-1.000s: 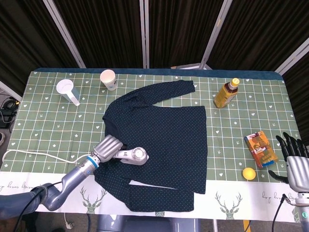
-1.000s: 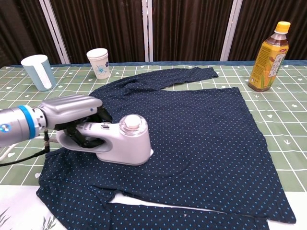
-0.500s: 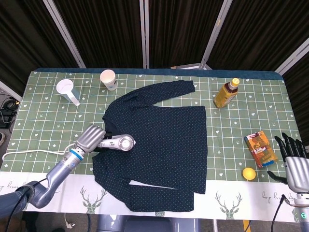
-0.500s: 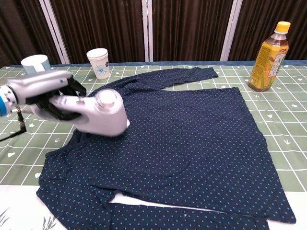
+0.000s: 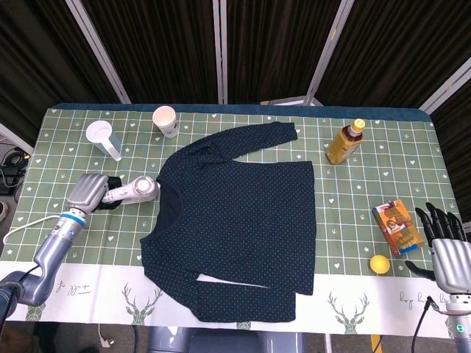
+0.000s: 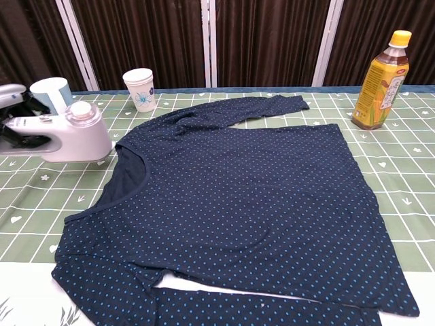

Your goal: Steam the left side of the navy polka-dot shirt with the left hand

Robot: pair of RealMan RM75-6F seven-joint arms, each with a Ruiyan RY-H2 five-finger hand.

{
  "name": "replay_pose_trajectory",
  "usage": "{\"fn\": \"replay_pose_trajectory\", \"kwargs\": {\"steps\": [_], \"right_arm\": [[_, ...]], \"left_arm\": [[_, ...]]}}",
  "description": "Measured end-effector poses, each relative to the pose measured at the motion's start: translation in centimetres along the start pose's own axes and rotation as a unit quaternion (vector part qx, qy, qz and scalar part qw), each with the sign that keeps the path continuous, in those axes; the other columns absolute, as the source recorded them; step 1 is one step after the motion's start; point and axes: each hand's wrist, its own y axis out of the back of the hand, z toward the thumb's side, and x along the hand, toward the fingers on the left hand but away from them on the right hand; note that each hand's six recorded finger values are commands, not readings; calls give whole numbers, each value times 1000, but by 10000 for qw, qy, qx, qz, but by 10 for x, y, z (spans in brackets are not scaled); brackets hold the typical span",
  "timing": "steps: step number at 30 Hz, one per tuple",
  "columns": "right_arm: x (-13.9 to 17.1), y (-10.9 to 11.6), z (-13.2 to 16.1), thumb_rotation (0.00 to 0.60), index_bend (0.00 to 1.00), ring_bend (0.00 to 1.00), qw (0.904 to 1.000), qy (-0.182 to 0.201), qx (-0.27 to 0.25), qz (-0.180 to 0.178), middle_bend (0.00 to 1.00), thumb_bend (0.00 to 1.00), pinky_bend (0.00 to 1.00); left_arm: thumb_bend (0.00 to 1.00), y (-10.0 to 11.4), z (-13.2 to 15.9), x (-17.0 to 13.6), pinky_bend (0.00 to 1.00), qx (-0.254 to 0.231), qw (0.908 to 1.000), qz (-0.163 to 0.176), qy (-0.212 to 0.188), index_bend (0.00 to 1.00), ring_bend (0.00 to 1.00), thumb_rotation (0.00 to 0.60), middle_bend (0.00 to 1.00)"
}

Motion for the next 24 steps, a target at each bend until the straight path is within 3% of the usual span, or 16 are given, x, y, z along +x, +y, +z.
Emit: {"fn": "replay_pose_trajectory", "kwargs": {"steps": [2,5,6,7,8,9,11,16,24], "right_arm": [[0,-1,1,600,0,0,10000,10,3,21,0,0,0],[-1,-2,3,600,0,0,10000,26,20,34,0,0,0],[-1,-2,3,600,0,0,10000,31,19,37,0,0,0],[-1,-2,3,600,0,0,10000,33,19,39,0,0,0],[0,-2,3,600,0,0,10000,34,21,38,0,0,0],[0,-2,3,600,0,0,10000,34,21,38,0,0,0],[0,-2,3,600,0,0,10000,36,11,32,0,0,0],[1,-1,3,600,0,0,10000,45,-10,18,0,0,0],[3,2,6,600,0,0,9999,123,-58,-15,0,0,0]], "left_arm": [[687,-4,-14,-2,952,-47,9999,-37,161,917,803,600,838],[350,-12,-28,-6,832,-183,9992,-114,329,790,710,600,744],[183,-15,-31,-7,712,-230,9990,-133,362,667,605,600,635],[100,-18,-33,-8,601,-270,9988,-145,386,557,503,600,523],[23,-20,-35,-10,406,-298,9986,-136,408,364,310,600,313],[0,-20,-37,-11,216,-309,9986,-112,419,182,141,600,135],[0,-23,-39,-14,34,-335,9984,-95,438,17,3,600,0],[0,-24,-38,-20,0,-413,9979,-231,446,0,0,600,0],[0,2,-30,-38,0,-606,9978,-1,284,0,0,600,0]]}}
